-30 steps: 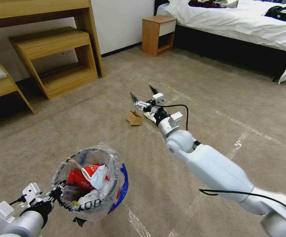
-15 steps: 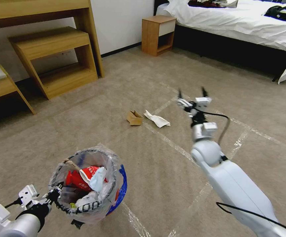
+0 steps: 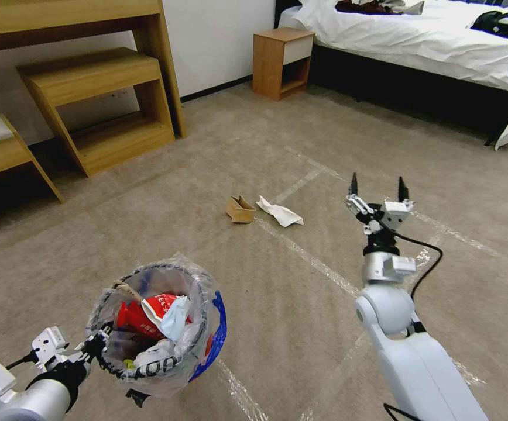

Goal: Pick up the trash bin and place the garbage on the floor into it.

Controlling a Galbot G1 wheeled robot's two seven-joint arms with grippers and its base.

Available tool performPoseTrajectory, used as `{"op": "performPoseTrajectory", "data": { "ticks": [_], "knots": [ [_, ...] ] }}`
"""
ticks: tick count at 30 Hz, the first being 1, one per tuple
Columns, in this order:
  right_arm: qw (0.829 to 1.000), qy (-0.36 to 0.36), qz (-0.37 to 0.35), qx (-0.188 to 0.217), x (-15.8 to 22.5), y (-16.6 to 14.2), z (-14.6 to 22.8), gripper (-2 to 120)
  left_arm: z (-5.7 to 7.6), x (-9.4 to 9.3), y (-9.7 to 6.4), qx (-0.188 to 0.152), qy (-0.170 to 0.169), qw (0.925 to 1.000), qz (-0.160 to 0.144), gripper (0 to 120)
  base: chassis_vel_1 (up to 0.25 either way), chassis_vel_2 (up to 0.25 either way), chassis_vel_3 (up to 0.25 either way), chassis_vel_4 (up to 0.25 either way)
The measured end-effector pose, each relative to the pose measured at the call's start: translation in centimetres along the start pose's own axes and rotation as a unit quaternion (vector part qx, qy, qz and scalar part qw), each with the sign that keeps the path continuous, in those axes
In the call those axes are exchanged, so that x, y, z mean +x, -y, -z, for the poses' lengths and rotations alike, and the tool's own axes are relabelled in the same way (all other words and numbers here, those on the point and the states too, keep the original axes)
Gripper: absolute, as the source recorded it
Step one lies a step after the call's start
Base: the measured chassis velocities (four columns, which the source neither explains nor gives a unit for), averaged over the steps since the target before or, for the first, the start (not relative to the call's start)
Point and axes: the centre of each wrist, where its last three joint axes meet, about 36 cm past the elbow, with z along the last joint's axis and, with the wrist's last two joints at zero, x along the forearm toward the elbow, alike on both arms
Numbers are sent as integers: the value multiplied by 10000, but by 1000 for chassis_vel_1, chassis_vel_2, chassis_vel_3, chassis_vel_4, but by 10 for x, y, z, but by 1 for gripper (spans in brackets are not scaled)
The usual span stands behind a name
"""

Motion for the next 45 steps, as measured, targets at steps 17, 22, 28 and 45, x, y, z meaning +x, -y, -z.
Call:
{"op": "performPoseTrajectory", "data": {
  "ticks": [17,22,28,45],
  "knots": [
    [9996,79,252,80,16,9,-7,100,1,6,-3,49,-12,9999,104,0,0,0,0,0],
    [9995,74,308,65,19,7,-8,100,0,7,-3,53,-17,9999,119,0,-44,35,38,-42],
    [9992,76,388,38,23,4,-10,100,0,8,-5,49,-20,9999,148,0,-107,103,109,-82],
    [9982,94,598,-30,24,-5,-14,100,0,8,-5,50,-19,9999,157,0,-134,134,129,-131]
  ]
}}
